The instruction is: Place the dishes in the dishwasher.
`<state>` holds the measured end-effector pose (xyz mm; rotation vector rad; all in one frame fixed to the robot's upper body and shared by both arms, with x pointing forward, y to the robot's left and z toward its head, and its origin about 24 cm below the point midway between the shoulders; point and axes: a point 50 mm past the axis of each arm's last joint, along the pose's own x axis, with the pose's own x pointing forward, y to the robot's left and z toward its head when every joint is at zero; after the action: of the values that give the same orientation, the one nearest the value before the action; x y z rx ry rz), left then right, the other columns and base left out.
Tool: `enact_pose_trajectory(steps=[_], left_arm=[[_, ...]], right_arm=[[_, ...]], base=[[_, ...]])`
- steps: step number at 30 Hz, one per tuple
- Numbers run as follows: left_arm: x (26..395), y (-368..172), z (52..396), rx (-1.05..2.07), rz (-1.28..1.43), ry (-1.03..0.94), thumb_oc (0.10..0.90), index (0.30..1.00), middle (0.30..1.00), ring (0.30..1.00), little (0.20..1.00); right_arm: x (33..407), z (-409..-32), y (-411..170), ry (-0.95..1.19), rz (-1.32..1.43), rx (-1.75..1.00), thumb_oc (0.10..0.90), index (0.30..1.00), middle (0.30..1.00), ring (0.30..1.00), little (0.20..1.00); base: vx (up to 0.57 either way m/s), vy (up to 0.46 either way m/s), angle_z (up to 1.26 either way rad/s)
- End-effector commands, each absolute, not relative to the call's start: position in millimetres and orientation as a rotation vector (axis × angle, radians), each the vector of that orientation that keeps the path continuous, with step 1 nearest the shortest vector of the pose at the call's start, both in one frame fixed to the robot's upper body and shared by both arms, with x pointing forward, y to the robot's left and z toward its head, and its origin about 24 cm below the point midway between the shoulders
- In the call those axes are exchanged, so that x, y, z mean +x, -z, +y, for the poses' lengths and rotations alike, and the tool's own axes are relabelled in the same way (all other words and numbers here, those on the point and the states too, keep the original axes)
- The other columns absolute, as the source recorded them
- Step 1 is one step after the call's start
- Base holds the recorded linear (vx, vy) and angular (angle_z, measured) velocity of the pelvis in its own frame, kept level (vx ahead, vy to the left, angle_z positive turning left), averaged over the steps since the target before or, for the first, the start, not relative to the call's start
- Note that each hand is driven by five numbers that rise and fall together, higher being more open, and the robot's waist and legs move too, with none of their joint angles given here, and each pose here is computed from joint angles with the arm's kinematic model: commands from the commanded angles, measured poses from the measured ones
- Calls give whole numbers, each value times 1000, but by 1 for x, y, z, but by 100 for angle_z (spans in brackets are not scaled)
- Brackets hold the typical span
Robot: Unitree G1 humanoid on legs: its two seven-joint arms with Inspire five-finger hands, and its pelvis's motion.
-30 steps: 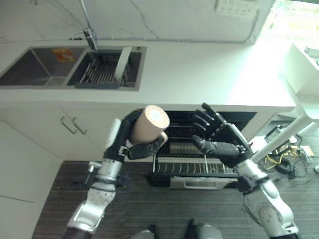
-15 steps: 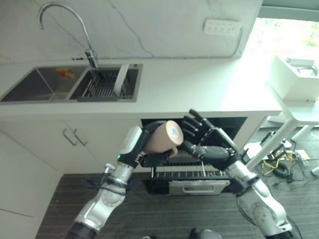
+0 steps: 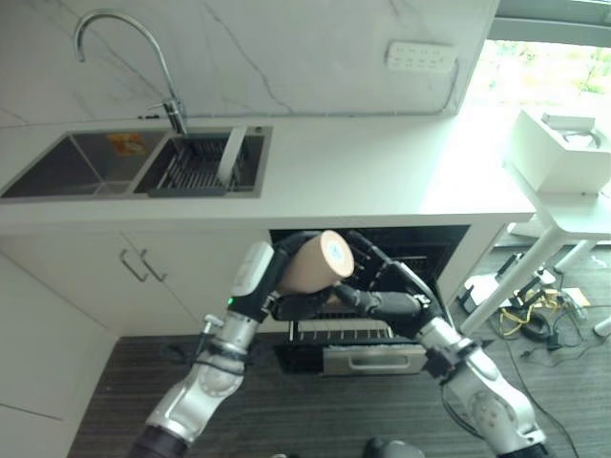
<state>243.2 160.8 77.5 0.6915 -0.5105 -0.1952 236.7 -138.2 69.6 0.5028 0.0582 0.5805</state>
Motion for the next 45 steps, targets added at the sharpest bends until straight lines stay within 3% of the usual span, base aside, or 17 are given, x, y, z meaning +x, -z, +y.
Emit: enact_pose_trajectory(steps=[1,32,35,36,45], left_arm=[[256,-123,143,583,-771,159,400,300,300,300,300],[252,-112,115,603,-784,276,400,300,300,300,300],[251,-113,114,605,-794,276,400,300,300,300,300],[251,-113,114,605,-797,276,400,300,300,300,300],[250,-118,112,615,-834,266,400,300,300,300,300]], right_arm=[[250,-127,-113,-652,-174,609,800,900,900,900,900],[249,-99,-113,-656,-90,743,800,900,900,900,900],[249,-97,-109,-639,-50,765,467,401,401,401,401],[249,-96,-107,-635,-39,772,405,307,307,307,307],[248,-92,-99,-628,28,778,400,300,300,300,300]], base=[[-3,4,-7],[-5,2,-3],[-11,-2,-3],[0,0,0],[0,0,0]])
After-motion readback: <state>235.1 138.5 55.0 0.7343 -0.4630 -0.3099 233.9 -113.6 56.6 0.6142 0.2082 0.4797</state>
